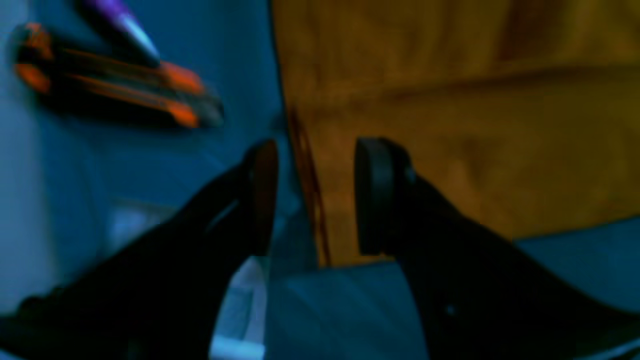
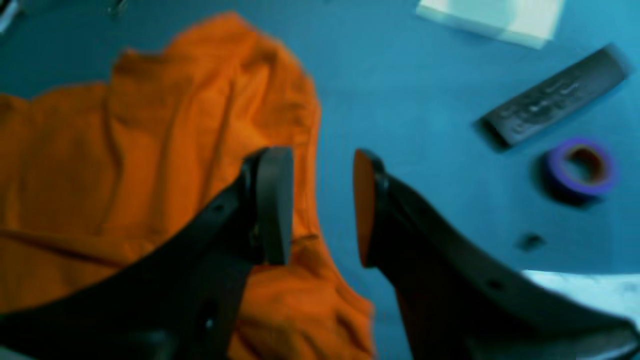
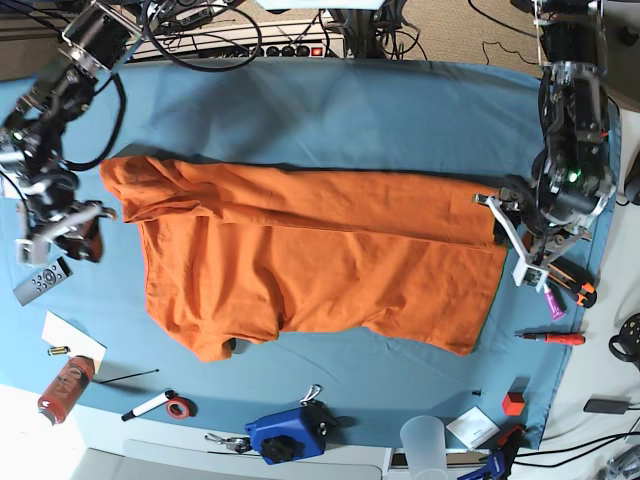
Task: Layout the t-shirt on the table in an organized manner, then fold the t-shirt properly
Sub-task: 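Regrasp the shirt corners with both grippers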
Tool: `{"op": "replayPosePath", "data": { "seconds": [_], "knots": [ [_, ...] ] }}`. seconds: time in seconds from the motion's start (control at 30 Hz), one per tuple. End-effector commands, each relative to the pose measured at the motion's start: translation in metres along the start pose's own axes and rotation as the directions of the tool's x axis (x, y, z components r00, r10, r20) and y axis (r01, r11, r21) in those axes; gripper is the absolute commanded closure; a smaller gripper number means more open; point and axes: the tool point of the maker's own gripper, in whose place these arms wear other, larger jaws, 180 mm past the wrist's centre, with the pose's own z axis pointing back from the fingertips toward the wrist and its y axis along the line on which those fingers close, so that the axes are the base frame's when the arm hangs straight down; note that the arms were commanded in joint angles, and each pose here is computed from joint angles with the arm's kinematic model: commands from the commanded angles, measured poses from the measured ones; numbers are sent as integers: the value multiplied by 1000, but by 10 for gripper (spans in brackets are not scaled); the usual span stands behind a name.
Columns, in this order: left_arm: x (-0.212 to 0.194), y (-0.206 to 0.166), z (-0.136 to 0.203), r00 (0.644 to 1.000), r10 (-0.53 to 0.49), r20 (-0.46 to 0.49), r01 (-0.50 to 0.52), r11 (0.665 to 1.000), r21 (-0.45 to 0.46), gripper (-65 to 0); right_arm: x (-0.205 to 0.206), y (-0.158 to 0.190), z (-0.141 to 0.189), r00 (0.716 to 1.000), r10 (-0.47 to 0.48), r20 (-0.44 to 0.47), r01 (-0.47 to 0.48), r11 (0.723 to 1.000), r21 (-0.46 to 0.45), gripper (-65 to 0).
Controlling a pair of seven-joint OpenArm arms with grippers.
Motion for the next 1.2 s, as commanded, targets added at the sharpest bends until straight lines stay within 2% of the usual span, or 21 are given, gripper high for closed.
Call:
{"op": "replayPosePath", "data": {
  "seconds": [0.0,0.17,0.27,0.37,0.43,0.53,0.63,0.8,0.9,1.03,1.17],
  "knots": [
    [8,11,13,999,-8,41,7,999,37,-260,14,-8,9,999,11,43,-10,1000,-14,-204],
    [-18,32,54,998,40,55,-45,993,105,-260,-6,-36,39,997,-74,37,76,996,-53,-205],
    [-34,52,74,997,63,48,-70,983,168,-260,-36,-49,55,995,-92,-31,89,991,-101,-207],
    [-47,67,88,995,93,44,-99,979,180,-260,-65,-49,63,989,-99,-111,87,990,-107,-274],
    [-51,69,94,992,113,53,-120,980,161,-260,-78,-46,64,984,-111,-137,98,990,-103,-288],
    [-56,71,99,992,113,46,-119,981,153,-260,-92,-45,58,976,-166,-141,154,984,-94,-288],
    [-57,71,99,993,113,46,-119,981,153,-260,-115,-43,42,954,-243,-178,235,970,-66,-288],
    [-56,71,99,992,112,51,-119,981,153,-260,-135,-22,10,933,-291,-211,309,949,57,-288],
    [-56,71,99,992,112,51,-118,981,154,-260,-122,-7,4,934,-302,-190,329,935,134,-288],
    [-56,71,99,992,112,52,-119,981,154,-260,-115,-5,1,937,-307,-169,332,931,149,-288],
    [-54,68,99,991,120,59,-127,982,138,-260,-120,2,-4,939,-276,-204,310,938,156,-287]
  ]
}}
